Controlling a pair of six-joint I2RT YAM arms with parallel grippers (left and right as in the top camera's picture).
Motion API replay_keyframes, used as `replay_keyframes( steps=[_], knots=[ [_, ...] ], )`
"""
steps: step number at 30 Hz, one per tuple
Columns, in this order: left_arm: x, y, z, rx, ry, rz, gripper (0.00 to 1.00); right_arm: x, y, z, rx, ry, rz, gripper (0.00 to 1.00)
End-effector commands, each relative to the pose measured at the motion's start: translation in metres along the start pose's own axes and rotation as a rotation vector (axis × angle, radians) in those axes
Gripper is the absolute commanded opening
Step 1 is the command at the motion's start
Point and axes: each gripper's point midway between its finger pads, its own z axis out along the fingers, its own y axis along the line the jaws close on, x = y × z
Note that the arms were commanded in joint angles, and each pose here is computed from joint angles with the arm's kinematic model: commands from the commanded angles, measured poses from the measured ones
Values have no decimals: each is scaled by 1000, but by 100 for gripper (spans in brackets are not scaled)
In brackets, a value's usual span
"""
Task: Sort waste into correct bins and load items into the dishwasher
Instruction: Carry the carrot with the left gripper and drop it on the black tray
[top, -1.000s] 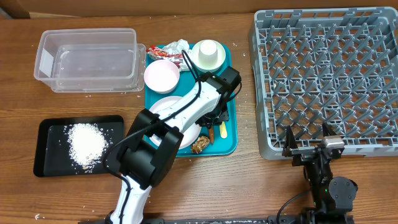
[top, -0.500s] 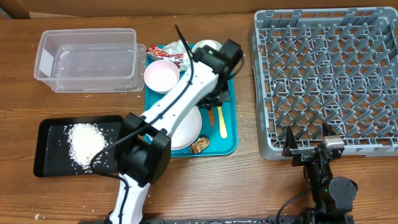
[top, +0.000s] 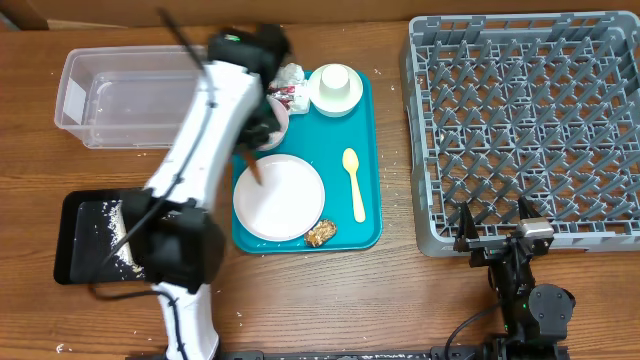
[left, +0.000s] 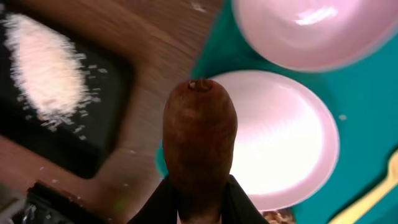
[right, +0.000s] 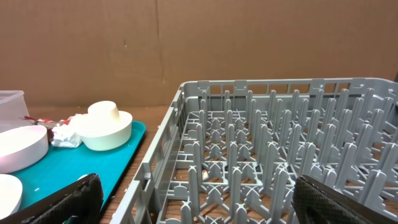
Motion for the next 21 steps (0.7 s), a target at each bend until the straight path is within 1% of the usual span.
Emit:
replay_keyframes(
  steps=[1, 6, 10, 18, 21],
  knots=[
    [-23, 52, -33, 18, -82, -154, 15, 2, -4, 0, 17, -5, 7, 100],
    [-45, 106, -35, 25, -86, -278, 15, 2, -4, 0, 17, -5, 7, 100],
    [-55, 144, -25, 6, -56, -349, 15, 2, -4, 0, 17, -5, 7, 100],
    [-33, 200, 37, -96, 151, -491, 16, 2, -4, 0, 17, -5, 7, 100],
    [-26, 208, 66, -82, 214, -539, 17, 2, -4, 0, 17, -5, 7, 100]
  ],
)
